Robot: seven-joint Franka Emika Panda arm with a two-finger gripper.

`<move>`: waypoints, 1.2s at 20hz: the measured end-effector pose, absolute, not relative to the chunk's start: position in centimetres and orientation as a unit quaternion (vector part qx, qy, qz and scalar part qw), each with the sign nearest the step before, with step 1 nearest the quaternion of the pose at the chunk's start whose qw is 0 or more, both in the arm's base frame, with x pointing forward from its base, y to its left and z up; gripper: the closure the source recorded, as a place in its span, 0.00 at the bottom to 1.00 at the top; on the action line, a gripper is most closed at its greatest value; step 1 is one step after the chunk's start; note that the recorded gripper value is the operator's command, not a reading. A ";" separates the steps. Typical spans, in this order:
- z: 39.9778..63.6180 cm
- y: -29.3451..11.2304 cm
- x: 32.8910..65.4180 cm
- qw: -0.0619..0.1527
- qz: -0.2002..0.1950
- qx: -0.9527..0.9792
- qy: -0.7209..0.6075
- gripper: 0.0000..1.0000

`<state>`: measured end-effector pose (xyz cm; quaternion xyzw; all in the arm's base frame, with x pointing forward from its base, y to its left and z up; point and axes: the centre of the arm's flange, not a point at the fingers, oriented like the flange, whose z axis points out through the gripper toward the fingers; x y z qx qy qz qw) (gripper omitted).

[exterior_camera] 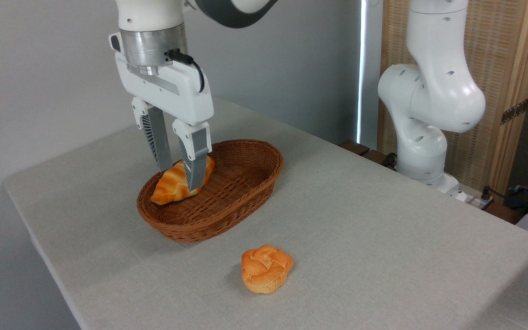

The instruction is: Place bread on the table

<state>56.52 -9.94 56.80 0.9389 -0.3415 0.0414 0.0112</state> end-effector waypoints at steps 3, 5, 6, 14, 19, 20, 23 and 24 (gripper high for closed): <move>55.6 -12.3 56.3 0.015 0.030 0.937 -0.347 0.00; 54.2 -14.5 55.8 0.017 0.015 0.934 -0.356 0.00; 53.3 -15.9 55.6 0.018 0.006 0.933 -0.359 0.00; 49.4 -22.6 53.5 0.020 -0.053 0.921 -0.385 0.00; 49.1 -24.7 52.6 0.018 -0.060 0.918 -0.392 0.00; 49.0 -25.0 52.5 0.018 -0.061 0.917 -0.394 0.00; 48.1 -25.9 52.3 0.017 -0.069 0.921 -0.384 0.00; 47.6 -26.3 52.2 0.016 -0.073 0.921 -0.382 0.00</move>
